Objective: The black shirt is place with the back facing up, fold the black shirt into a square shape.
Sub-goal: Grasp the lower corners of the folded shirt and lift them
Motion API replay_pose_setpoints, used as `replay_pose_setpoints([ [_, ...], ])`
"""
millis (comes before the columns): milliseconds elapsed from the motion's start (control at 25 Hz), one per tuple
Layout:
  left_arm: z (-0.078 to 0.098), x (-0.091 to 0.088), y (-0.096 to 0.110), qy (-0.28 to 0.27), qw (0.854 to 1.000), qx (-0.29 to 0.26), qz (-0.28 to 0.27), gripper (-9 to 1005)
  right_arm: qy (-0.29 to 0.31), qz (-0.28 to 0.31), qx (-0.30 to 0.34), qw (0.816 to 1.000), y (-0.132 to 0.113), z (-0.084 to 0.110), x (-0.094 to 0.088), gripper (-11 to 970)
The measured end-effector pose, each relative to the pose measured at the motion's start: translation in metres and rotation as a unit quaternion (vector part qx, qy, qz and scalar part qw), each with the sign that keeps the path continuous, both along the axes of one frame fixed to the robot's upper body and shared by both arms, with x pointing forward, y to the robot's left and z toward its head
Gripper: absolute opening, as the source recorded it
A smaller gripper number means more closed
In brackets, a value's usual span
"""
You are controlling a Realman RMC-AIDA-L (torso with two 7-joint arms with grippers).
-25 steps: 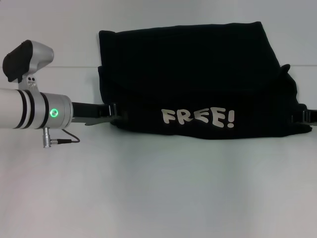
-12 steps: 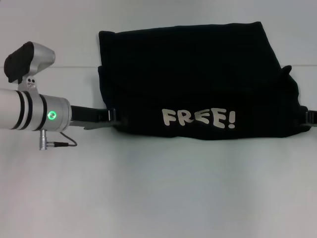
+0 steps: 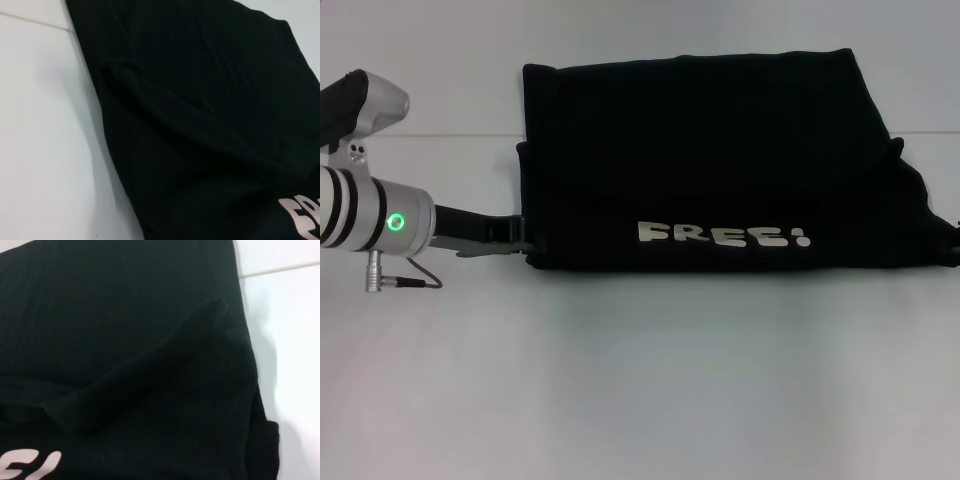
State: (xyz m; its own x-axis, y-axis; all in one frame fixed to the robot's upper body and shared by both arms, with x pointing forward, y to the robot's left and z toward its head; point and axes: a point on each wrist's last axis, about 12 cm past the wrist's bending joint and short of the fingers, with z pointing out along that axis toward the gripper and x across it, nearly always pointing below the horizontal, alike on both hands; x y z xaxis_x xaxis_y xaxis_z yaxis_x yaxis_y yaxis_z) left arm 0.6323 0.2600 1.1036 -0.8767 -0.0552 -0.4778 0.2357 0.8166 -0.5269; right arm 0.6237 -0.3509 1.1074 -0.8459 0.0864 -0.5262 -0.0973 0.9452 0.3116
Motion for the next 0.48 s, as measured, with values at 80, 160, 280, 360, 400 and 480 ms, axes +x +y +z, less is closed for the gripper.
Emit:
replay_pose_setpoints([
  [80, 0.000, -0.001, -0.001, 0.003, 1.000, -0.001, -0.009, 26, 0.004, 0.005, 0.004, 1.000, 0.002, 0.001, 0.000, 57],
  [160, 0.002, -0.004, -0.004, 0.009, 1.000, -0.005, -0.029, 26, 0.016, 0.012, 0.013, 1.000, 0.004, 0.001, -0.003, 57],
  [280, 0.007, -0.012, -0.005, 0.026, 0.997, -0.013, -0.070, 26, 0.058, 0.019, 0.037, 0.997, 0.001, 0.003, -0.014, 56],
  [360, 0.011, -0.019, -0.004, 0.045, 0.994, -0.018, -0.095, 26, 0.086, 0.023, 0.053, 0.995, -0.003, 0.005, -0.025, 56],
  [400, 0.012, -0.022, -0.003, 0.055, 0.992, -0.020, -0.109, 26, 0.101, 0.023, 0.060, 0.993, -0.006, 0.006, -0.031, 56],
  [480, 0.016, -0.031, -0.001, 0.081, 0.987, -0.021, -0.140, 26, 0.127, 0.028, 0.069, 0.989, -0.011, 0.008, -0.046, 56],
])
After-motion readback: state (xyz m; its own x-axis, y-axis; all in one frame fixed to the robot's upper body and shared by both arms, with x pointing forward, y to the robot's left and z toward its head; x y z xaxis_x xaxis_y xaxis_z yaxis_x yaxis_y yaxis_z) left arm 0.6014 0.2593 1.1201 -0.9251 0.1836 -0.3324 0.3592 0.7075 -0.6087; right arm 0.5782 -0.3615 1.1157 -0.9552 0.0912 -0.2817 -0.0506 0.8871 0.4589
